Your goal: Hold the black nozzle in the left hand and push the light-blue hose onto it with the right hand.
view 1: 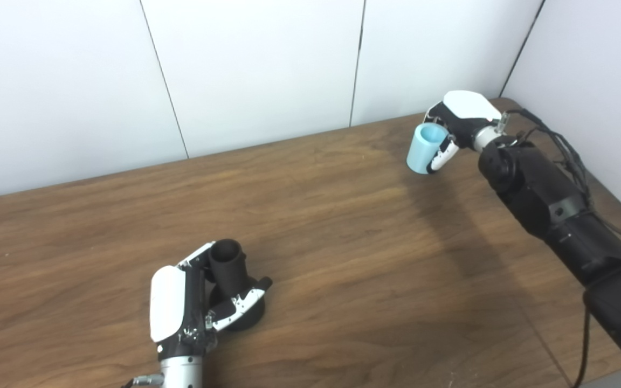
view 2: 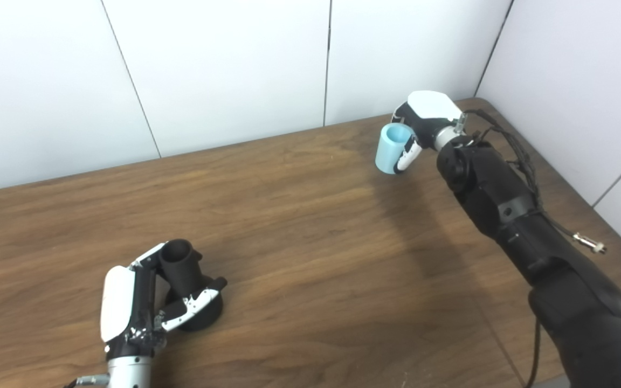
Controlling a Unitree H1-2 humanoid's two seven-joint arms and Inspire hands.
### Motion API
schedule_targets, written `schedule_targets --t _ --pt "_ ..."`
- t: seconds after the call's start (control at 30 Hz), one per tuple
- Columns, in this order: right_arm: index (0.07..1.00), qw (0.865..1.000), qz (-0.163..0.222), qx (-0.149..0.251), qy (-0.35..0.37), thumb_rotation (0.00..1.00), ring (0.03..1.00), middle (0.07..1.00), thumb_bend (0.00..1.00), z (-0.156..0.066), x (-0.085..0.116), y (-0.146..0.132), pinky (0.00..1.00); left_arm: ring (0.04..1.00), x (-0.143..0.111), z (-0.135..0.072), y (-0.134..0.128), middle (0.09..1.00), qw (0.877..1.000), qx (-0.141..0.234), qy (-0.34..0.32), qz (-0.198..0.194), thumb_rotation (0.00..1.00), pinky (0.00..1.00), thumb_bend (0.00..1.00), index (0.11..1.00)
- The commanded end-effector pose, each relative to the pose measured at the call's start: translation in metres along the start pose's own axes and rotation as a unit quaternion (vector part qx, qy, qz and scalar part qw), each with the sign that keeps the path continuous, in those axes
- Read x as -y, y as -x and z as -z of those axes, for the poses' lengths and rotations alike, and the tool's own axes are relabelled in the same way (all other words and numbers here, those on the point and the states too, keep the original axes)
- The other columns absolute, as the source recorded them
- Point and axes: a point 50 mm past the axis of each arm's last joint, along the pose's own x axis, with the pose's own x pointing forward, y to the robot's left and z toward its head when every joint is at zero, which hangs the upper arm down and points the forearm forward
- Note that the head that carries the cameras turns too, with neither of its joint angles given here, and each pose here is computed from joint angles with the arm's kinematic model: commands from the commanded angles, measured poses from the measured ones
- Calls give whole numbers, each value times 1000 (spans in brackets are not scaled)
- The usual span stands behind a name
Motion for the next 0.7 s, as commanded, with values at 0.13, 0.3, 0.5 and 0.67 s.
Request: schedule_targets --t 0.13,0.3,0.5,0.67 --pt "515 992 102 68 14 0 382 486 517 -15 63 16 441 462 18 10 22 448 999 -36 -18 31 0 418 504 511" --pt "521 986 123 112 -4 0 380 502 515 -42 79 39 400 458 27 4 23 448 998 -41 -17 37 0 415 504 513" --pt "523 974 137 181 -13 0 375 506 514 -85 93 73 355 468 36 -4 25 456 998 -44 -18 39 0 435 505 508" --pt "497 959 147 243 -13 0 375 510 516 -119 96 98 381 468 41 -8 25 455 998 -45 -15 38 0 445 504 509"
